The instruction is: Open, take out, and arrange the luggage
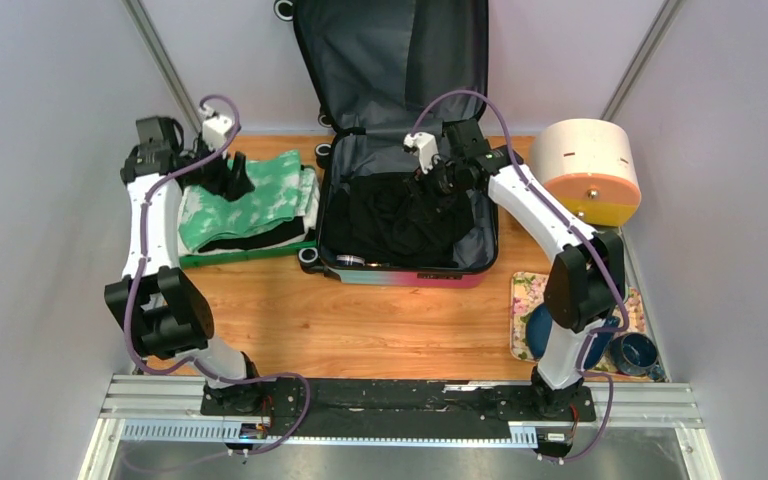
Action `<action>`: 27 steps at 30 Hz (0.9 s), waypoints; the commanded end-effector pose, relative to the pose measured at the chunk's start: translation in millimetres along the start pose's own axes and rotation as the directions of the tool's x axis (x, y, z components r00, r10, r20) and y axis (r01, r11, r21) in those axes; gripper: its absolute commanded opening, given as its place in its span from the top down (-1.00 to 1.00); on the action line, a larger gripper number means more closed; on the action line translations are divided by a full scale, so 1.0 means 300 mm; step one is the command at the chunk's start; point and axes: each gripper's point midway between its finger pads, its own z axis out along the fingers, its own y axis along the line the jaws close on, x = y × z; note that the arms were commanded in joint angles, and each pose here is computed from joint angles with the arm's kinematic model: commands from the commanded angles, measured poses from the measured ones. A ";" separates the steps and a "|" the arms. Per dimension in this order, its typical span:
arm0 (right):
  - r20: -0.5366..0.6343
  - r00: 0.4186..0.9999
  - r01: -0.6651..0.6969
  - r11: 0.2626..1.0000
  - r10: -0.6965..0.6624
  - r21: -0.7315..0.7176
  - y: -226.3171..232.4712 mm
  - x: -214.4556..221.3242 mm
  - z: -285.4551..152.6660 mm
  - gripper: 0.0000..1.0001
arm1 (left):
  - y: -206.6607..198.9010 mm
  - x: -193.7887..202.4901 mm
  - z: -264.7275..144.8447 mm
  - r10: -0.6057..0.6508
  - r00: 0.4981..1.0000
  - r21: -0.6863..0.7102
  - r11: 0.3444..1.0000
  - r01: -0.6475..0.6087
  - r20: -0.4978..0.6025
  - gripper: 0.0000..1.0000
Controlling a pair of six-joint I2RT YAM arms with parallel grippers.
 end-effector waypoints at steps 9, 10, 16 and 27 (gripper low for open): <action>-0.199 0.980 0.033 0.999 -0.026 0.033 -0.041 0.179 -0.043 -0.24 | -0.391 -0.206 0.194 0.205 0.974 0.260 0.939 -0.224 0.098 -0.43; -0.215 0.976 0.017 1.000 -0.011 0.024 -0.046 0.196 -0.019 -0.24 | -0.407 -0.220 0.217 0.218 0.969 0.262 0.934 -0.242 0.117 -0.43; -0.200 0.979 -0.028 0.998 0.039 0.057 -0.107 0.170 0.070 -0.28 | -0.570 -0.197 0.341 0.207 0.974 0.392 0.891 -0.228 0.095 -0.41; -0.150 0.989 0.020 0.999 -0.013 0.044 -0.115 0.086 0.066 1.00 | -0.538 -0.210 0.368 0.110 0.989 0.336 0.931 -0.139 0.103 -0.38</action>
